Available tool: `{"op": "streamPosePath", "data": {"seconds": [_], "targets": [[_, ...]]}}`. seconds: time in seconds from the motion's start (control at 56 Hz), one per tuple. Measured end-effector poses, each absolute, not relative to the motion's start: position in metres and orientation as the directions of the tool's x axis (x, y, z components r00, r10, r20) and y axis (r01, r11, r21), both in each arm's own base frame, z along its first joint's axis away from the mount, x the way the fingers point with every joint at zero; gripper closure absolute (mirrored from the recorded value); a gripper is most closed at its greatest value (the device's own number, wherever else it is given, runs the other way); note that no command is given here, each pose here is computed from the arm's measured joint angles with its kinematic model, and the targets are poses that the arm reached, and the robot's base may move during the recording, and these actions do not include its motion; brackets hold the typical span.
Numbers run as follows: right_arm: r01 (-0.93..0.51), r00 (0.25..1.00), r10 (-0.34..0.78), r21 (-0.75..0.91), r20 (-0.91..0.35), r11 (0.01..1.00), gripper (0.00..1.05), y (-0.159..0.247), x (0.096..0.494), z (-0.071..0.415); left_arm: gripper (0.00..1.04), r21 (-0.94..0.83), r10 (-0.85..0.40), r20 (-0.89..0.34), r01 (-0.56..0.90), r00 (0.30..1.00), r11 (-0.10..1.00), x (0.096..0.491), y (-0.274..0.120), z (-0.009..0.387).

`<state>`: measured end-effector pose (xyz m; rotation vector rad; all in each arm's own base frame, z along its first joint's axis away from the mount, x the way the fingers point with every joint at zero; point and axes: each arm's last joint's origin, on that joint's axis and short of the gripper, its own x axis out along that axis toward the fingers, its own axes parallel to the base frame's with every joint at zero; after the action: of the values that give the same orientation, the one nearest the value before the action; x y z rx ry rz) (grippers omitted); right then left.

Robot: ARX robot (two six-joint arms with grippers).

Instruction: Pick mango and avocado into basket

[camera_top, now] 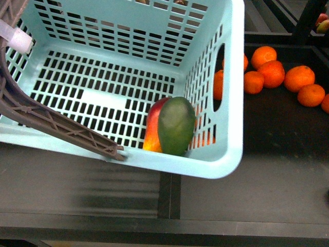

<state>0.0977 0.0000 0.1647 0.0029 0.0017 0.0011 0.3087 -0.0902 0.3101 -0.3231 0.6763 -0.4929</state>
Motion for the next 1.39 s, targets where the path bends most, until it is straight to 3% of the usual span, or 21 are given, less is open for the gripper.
{"op": "streamPosePath", "data": {"seconds": [1.392], "targets": [[-0.001,1.0,0.001,0.003,-0.002,1.0,0.08,0.0,0.0977,0.1647,0.94,-0.434,-0.519,-0.517,0.315,0.68,0.844,0.3091,-0.0892,0.31]]}}
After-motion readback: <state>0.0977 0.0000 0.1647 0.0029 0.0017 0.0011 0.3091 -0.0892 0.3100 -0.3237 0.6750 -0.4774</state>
